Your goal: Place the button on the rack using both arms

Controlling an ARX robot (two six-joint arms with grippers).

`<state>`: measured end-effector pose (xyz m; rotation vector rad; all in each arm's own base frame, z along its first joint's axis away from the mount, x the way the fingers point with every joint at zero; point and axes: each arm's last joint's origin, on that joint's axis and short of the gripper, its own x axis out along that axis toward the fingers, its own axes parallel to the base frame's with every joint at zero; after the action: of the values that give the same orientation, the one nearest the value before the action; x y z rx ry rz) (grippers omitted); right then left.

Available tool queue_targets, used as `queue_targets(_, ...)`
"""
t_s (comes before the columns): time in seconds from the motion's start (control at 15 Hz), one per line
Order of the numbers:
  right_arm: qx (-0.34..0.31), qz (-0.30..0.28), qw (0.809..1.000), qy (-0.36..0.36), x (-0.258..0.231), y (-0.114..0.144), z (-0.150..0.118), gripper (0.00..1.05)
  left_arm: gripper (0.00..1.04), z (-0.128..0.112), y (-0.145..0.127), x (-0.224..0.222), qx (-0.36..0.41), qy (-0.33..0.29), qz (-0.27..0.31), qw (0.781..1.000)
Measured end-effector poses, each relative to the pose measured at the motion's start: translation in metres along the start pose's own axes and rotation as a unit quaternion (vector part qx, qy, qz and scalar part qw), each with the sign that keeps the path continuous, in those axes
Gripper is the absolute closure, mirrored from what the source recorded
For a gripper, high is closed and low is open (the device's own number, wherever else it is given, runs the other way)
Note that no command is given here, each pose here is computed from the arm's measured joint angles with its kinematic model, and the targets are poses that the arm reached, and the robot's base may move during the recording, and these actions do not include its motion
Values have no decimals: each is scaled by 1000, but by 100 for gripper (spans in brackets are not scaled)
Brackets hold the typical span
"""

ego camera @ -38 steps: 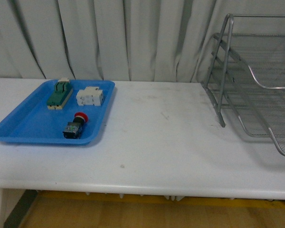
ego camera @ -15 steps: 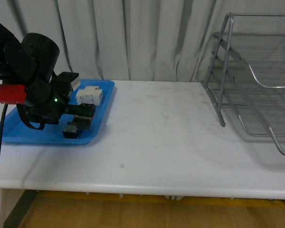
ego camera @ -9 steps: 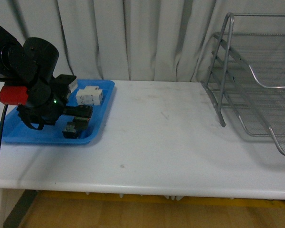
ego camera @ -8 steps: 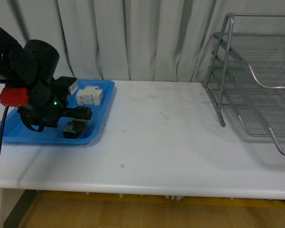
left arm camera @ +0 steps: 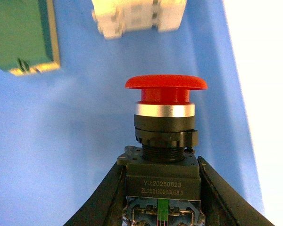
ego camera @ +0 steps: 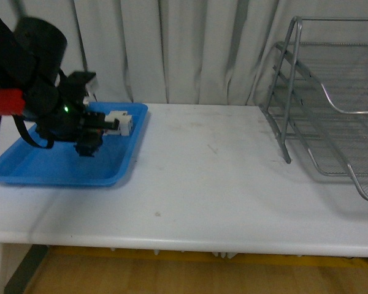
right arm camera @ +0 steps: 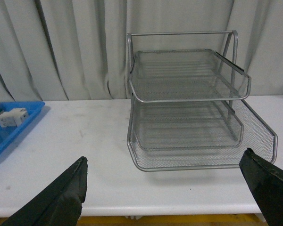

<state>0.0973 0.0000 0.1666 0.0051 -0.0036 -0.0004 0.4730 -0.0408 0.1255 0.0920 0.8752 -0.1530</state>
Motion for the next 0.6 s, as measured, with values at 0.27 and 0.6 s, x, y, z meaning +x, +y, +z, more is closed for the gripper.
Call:
queue_targets(0.27, 0, 0, 1000, 0, 0, 0, 0, 6, 69, 16, -11, -121, 18, -131, -12, 991)
queue_targets(0.6, 0, 0, 1000, 0, 0, 0, 0, 6, 69, -56, -12, -200, 7, -143, -13, 990)
